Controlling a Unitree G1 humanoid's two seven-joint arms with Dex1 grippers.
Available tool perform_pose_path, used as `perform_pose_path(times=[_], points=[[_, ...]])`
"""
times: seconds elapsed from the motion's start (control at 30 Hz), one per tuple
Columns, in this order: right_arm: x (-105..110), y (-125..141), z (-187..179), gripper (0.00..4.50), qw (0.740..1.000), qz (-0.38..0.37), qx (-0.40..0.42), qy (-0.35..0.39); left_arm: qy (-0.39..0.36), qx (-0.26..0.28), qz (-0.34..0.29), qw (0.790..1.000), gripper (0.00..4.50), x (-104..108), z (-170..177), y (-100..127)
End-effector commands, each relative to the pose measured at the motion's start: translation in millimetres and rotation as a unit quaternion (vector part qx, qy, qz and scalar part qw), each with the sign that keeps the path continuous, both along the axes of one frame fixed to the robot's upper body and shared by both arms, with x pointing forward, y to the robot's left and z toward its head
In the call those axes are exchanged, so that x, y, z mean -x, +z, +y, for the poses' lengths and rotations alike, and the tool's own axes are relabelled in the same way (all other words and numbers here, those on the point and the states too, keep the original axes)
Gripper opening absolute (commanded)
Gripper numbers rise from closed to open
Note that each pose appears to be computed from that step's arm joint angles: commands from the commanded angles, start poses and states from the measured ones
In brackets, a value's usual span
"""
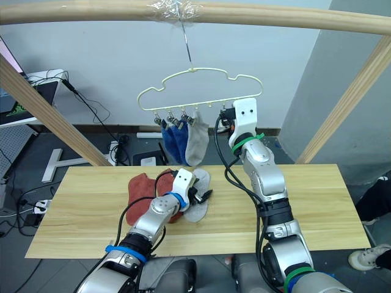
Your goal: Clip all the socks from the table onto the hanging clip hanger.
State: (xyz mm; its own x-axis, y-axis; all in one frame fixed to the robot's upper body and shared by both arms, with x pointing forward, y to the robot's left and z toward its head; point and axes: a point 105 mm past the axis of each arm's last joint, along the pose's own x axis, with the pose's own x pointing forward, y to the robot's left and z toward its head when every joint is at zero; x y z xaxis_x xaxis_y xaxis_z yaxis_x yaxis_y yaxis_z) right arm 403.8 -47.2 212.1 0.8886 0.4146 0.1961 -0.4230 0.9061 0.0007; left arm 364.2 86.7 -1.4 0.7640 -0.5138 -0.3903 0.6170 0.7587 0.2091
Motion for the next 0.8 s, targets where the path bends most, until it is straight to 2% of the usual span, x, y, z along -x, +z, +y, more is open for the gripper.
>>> perform_pose_path(times=[0.03, 0.3, 0.4, 0.53, 0.6, 0.67, 0.8], points=[[3.9, 12.3, -2.3, 0.0, 1.0, -0.021, -0.009, -0.003, -0.005, 0.01, 0.028, 1.0, 2.6, 10.6, 0.0, -12.4], [3.1, 12.2, -5.3, 0.0, 1.0, -0.019, -0.009, -0.003, -0.025, 0.046, 0.037, 0.998, 0.07, 25.5, -9.1, -8.7], [3.1, 12.2, -6.5, 0.0, 1.0, -0.018, -0.007, 0.0, -0.034, 0.062, 0.03, 0.997, 0.01, 30.3, -15.2, -1.9], [2.5, 12.0, -10.1, 0.0, 1.0, -0.009, -0.009, 0.005, -0.052, 0.127, 0.006, 0.991, 0.01, 33.5, -28.9, 21.7], [3.1, 7.0, -13.4, 0.0, 0.999, 0.033, -0.027, 0.022, -0.06, 0.2, -0.04, 0.977, 0.01, 32.9, -37.4, 58.8], [4.2, 1.5, -18.2, 0.0, 0.995, 0.08, -0.053, 0.033, -0.062, 0.243, -0.093, 0.964, 0.01, 32.4, -39.2, 91.3], [6.1, -0.2, -27.8, 0.0, 0.986, 0.129, -0.096, 0.033, -0.05, 0.275, -0.146, 0.949, 0.01, 32.6, -37.9, 122.5]])
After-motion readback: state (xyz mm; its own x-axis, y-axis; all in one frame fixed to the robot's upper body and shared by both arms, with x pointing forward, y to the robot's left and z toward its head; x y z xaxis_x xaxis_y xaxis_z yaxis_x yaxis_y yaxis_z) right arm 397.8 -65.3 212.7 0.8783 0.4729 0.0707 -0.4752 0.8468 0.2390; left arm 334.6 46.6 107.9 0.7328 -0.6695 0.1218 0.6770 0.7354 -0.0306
